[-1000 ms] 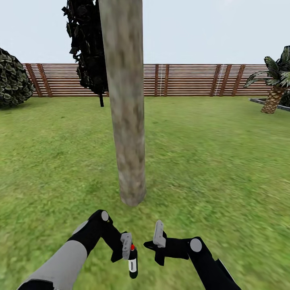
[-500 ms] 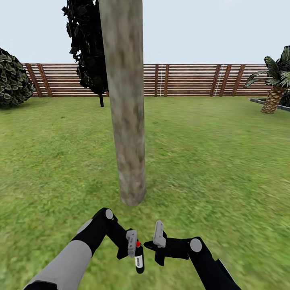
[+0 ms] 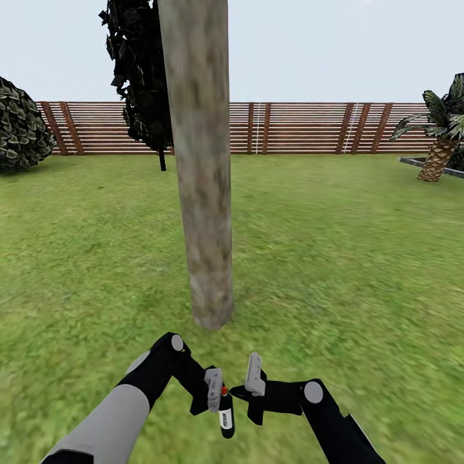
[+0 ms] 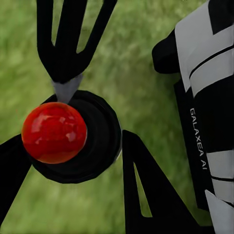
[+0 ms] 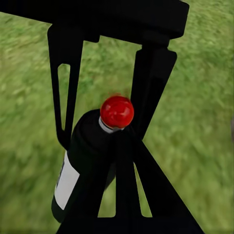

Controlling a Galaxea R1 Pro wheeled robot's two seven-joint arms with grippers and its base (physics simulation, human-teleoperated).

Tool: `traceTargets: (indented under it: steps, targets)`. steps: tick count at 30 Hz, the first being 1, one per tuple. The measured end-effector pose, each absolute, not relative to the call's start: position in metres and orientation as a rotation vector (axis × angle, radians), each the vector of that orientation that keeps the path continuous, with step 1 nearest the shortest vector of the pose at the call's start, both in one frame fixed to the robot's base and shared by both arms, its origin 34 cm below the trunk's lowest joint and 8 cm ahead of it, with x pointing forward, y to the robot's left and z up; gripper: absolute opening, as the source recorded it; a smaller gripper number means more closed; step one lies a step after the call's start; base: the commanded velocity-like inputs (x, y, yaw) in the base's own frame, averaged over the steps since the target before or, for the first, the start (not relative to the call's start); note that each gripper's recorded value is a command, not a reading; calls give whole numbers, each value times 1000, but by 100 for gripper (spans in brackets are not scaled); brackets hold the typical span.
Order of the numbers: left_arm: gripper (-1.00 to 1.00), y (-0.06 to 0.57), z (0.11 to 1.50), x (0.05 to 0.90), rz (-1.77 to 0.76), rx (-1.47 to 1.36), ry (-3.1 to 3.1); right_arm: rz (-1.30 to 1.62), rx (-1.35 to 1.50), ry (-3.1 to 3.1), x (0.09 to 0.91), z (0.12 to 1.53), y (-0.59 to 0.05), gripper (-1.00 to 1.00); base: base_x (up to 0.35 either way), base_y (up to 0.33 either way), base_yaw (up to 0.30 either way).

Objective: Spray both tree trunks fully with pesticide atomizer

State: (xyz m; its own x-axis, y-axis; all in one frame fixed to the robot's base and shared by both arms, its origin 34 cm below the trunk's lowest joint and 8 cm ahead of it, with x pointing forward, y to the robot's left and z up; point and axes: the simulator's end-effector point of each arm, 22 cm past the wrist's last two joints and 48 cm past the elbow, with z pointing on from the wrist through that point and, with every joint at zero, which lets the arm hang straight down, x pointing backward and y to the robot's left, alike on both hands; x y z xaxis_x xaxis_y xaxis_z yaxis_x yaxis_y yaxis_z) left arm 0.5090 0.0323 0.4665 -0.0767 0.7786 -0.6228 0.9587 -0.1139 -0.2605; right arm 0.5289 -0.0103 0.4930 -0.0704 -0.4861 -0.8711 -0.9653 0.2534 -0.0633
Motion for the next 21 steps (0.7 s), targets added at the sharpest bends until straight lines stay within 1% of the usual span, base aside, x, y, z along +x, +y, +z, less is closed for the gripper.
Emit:
traceTargets:
  steps: [6,11,12,13,14,15,16,17,21]
  targets:
    - [-100,29,468,509,-981,1928,1884,721,-1353,1689,529,493,-10,-100,0,0,0]
    - [-100,53,454,515,-904,1937,1939,721,-1353,1689,529,493,-10,-100,0,0,0]
    - [-100,86,441,515,-865,1929,2006,715,-1356,1694,529,491,-15,-100,0,0,0]
    - [-100,165,428,523,-757,1908,2138,715,-1357,1694,529,491,-15,-100,0,0,0]
    - [-100,230,423,527,-661,1890,2242,715,-1357,1693,529,491,-15,-100,0,0,0]
    - [-100,243,422,527,-639,1885,2261,715,-1357,1693,529,491,-15,-100,0,0,0]
    - [-100,208,423,527,-687,1892,2207,715,-1357,1693,529,491,-15,-100,0,0,0]
    - [-100,199,424,527,-698,1894,2192,715,-1357,1693,529,491,-15,-100,0,0,0]
    - [-100,200,424,527,-695,1893,2194,716,-1357,1692,529,491,-14,-100,0,0,0]
